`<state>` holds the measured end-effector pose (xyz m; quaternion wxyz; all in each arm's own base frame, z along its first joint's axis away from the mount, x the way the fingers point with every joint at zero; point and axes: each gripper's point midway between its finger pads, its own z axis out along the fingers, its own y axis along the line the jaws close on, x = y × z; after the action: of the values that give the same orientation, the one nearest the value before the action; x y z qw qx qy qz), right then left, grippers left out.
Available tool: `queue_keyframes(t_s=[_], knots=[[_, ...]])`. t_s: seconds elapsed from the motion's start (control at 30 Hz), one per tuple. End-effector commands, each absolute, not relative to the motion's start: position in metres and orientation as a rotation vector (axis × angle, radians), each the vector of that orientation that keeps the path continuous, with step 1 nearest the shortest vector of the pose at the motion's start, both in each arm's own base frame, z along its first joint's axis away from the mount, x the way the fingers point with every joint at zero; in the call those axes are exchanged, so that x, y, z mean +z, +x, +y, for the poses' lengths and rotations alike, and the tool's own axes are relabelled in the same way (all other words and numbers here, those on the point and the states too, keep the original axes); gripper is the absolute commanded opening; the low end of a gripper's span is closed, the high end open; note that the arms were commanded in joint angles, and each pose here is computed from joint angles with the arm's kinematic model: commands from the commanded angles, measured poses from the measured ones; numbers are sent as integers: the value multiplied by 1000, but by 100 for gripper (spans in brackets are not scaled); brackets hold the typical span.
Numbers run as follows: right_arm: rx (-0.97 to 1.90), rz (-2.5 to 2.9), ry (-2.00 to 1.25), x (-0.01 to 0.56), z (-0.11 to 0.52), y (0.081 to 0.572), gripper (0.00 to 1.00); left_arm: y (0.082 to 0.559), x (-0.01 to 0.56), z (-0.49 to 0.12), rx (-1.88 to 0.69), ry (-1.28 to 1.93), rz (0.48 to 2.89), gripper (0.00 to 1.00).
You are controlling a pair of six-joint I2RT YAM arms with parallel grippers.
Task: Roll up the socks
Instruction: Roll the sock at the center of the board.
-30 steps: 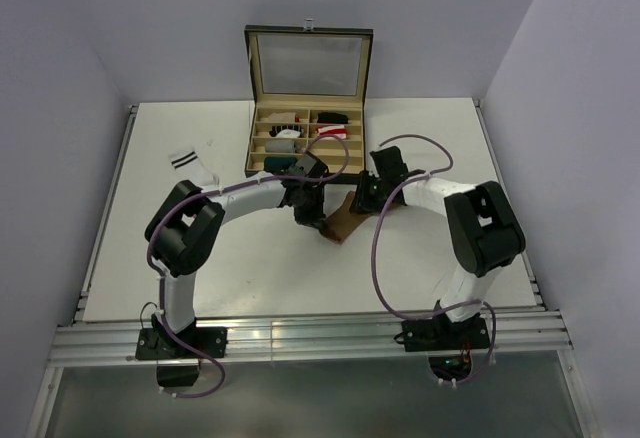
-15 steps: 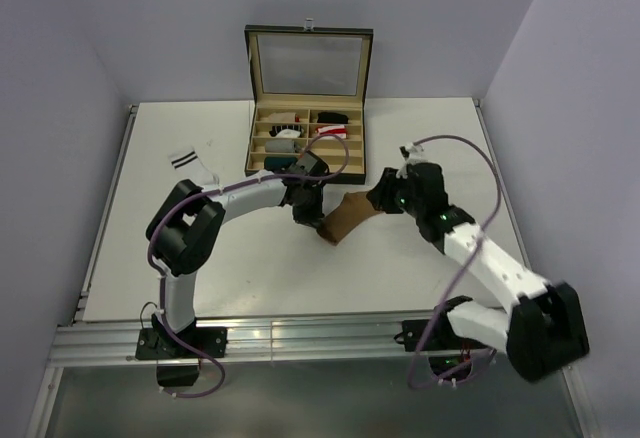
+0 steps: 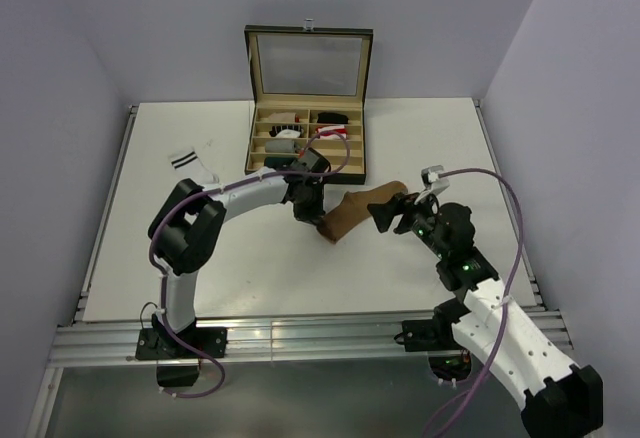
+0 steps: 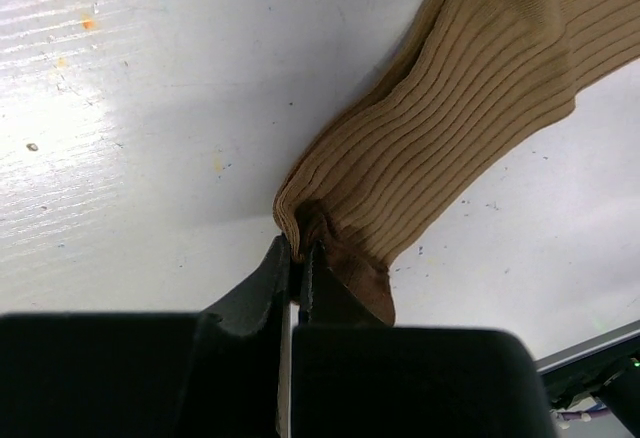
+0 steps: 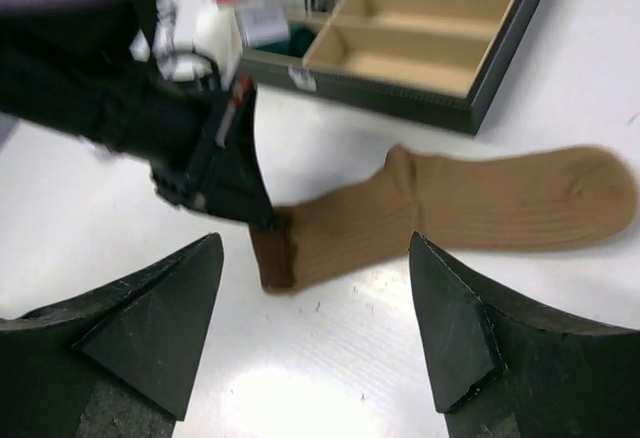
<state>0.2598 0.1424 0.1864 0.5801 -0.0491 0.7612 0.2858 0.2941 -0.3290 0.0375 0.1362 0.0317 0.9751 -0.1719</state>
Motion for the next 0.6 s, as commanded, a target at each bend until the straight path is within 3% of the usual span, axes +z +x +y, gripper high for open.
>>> queue_keyframes(t_s=[0.0, 0.57], knots=[[688, 1787, -257, 186, 162, 260, 82, 305, 48, -334, -487, 87, 2802, 1], [453, 2039, -601, 99, 264, 250, 72, 302, 32, -336, -492, 156, 2875, 1]])
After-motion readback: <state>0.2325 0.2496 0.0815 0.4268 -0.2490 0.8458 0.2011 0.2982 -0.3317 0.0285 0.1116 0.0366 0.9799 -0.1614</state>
